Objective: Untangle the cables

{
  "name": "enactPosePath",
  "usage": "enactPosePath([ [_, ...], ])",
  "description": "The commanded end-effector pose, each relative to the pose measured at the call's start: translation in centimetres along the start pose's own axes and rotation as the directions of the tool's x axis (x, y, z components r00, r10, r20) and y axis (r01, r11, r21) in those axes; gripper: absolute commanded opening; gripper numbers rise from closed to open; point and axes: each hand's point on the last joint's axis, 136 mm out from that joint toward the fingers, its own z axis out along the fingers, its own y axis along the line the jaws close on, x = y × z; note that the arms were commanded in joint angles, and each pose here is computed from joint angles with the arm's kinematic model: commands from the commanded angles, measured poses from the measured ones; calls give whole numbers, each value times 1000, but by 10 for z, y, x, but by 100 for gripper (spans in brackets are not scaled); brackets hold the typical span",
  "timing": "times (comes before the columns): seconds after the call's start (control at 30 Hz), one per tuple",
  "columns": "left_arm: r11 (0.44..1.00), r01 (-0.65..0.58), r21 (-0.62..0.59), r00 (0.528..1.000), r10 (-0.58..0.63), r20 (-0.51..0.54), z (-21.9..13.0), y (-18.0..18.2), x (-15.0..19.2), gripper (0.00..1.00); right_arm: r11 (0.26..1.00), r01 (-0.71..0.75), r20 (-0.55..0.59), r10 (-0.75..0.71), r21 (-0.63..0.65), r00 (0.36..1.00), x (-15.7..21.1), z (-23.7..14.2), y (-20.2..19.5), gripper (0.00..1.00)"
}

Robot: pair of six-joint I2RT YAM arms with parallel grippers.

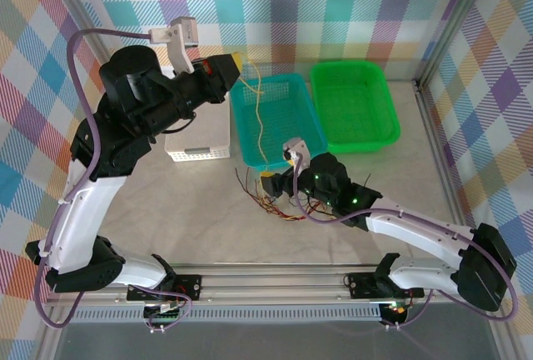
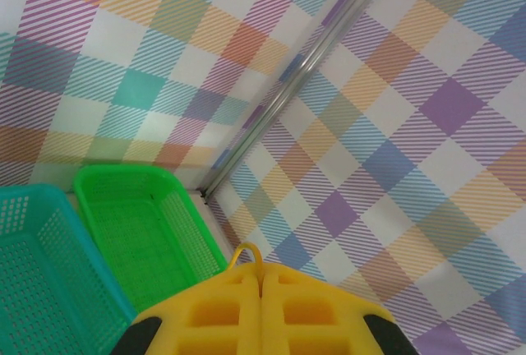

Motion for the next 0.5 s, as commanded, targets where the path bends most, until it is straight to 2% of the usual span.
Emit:
enactPosePath([
  [0.0,998,22,53,1000,-23,15,-9,-11,-4,0,1000,-10,65,12,-19,998,-19,14,6,88],
  [0.13,997,38,72,999,-39,4,-9,-14,-2,0,999,-25,43,26,-41,999,-19,40,12,86],
  [0.2,997,37,69,999,-37,5,-11,-14,-2,0,998,-36,41,37,-44,998,-20,47,13,78],
  [0.23,997,32,66,999,-33,8,-13,-13,-3,0,998,-41,42,43,-46,998,-22,48,13,69],
  [0.27,998,23,57,1000,-24,11,-17,-11,-3,0,998,-52,37,53,-42,998,-24,47,13,49],
  [0.3,999,13,47,1000,-14,12,-19,-9,-2,0,998,-60,38,61,-37,997,-27,45,13,35],
  [0.37,1000,-15,12,1000,15,11,-24,0,2,0,996,-91,50,90,17,995,-40,32,5,0],
  [0.47,997,-56,-43,998,56,-9,-27,17,16,0,991,-106,62,101,79,993,-66,9,-1,0],
])
